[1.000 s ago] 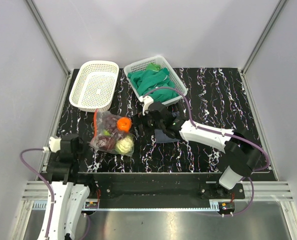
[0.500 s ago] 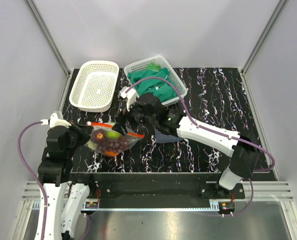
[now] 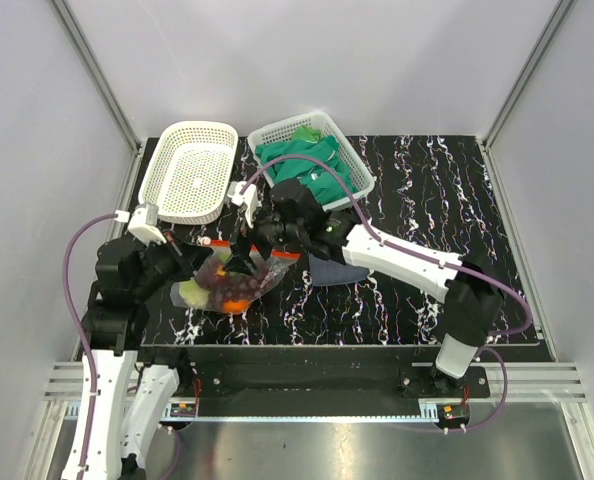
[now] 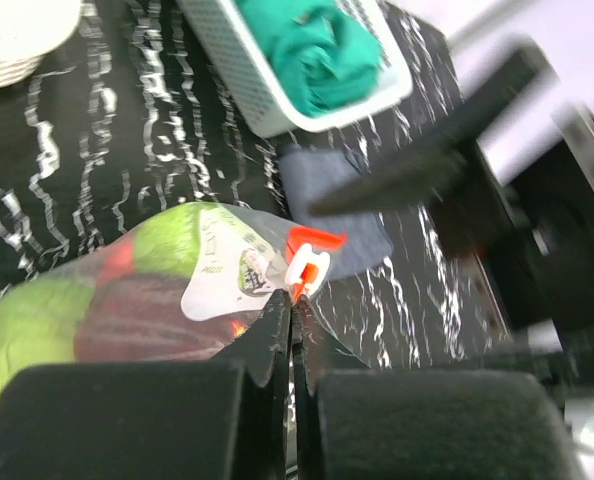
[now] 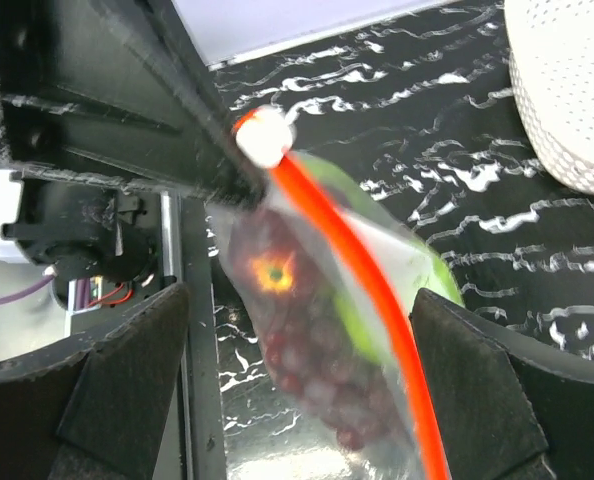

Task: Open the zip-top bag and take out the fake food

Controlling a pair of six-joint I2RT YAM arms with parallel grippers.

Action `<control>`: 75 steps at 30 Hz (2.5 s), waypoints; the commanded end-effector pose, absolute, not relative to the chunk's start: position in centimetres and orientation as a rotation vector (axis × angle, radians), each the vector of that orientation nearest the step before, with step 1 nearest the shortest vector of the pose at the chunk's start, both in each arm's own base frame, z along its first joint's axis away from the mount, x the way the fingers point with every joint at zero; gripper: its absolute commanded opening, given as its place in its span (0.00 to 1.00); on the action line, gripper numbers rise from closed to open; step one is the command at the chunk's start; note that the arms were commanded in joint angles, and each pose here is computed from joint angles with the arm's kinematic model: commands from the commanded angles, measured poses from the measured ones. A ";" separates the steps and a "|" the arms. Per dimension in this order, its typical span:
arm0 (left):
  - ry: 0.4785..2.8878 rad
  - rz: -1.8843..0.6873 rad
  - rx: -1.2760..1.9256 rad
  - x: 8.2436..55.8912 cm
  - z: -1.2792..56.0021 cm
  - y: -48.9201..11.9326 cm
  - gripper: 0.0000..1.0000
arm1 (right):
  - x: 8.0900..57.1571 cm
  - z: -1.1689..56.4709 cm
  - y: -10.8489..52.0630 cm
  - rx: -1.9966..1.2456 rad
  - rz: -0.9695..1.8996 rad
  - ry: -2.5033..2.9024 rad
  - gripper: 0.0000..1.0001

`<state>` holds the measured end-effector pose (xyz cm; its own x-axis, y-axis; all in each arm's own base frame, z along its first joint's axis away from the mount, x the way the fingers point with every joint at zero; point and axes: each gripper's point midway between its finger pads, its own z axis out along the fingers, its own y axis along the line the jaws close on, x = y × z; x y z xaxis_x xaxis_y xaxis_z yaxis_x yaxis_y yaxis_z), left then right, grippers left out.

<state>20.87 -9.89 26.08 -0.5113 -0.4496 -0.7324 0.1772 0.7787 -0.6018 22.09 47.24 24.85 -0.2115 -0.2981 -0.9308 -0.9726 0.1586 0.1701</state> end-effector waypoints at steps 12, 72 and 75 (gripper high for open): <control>1.829 -0.898 0.343 20.2 29.6 -13.6 0.00 | 21.9 25.6 47.1 -1.468 1.353 1.423 0.70; 1.937 -0.985 0.329 22.7 27.8 -14.3 0.00 | 24.0 30.0 46.8 -1.301 1.422 1.549 0.51; 1.962 -1.001 0.284 22.8 27.7 -14.3 0.00 | 23.9 29.6 47.1 -1.308 1.410 1.553 0.51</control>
<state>22.00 -14.28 25.71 -0.6110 -0.1249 -0.7817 0.5461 0.6485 -0.5304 23.82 46.16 28.40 -0.3362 -0.2687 -0.9027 -0.9267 -0.0767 0.3679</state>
